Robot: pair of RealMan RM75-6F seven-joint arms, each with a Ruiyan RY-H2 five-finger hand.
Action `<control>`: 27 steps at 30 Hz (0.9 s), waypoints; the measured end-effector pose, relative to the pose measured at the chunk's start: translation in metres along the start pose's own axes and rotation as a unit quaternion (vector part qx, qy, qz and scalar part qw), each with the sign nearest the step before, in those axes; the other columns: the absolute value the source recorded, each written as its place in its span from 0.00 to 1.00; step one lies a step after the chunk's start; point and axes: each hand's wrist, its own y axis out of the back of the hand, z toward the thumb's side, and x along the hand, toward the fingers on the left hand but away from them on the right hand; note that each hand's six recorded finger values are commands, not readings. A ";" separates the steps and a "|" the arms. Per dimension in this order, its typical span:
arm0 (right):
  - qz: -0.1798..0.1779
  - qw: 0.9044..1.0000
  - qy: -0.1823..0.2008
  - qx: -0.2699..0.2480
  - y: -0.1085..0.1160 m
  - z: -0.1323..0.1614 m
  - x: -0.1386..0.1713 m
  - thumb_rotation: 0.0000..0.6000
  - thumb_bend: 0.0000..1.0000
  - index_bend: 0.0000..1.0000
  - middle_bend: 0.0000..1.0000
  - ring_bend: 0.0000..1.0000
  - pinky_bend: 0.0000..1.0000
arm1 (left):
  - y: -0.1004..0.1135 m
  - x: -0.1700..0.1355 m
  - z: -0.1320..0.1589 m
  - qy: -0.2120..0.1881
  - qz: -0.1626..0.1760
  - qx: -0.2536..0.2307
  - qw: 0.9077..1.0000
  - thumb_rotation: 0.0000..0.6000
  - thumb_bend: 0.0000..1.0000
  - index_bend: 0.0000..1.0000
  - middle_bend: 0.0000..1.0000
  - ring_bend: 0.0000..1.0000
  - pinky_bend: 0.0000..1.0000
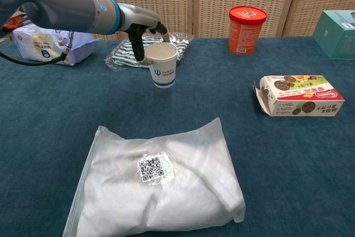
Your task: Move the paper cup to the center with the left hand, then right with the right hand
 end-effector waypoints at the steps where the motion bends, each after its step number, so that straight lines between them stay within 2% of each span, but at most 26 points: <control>1: -0.001 1.000 -0.001 -0.001 0.000 -0.001 0.000 1.00 0.13 0.00 0.00 0.00 0.00 | -0.001 0.002 0.003 -0.002 -0.001 0.003 1.000 1.00 0.39 0.31 0.00 0.00 0.00; 7: -0.003 1.000 -0.003 -0.003 0.002 -0.003 0.002 1.00 0.13 0.00 0.00 0.00 0.00 | -0.007 0.006 0.014 -0.014 -0.010 0.008 1.000 1.00 0.31 0.30 0.00 0.00 0.00; 12: -0.007 1.000 -0.003 -0.006 0.003 -0.004 0.002 1.00 0.13 0.00 0.00 0.00 0.00 | -0.008 0.006 0.015 -0.014 -0.010 0.013 1.000 1.00 0.22 0.18 0.00 0.00 0.00; 20: -0.010 1.000 -0.001 -0.006 0.005 -0.003 0.003 1.00 0.13 0.00 0.00 0.00 0.00 | -0.009 0.004 0.010 -0.005 -0.009 0.019 1.000 1.00 0.20 0.04 0.00 0.00 0.00; 27: -0.010 1.000 0.000 -0.006 0.004 -0.002 0.004 1.00 0.13 0.00 0.00 0.00 0.00 | -0.008 0.002 0.006 -0.001 -0.004 0.010 1.000 1.00 0.20 0.00 0.00 0.00 0.00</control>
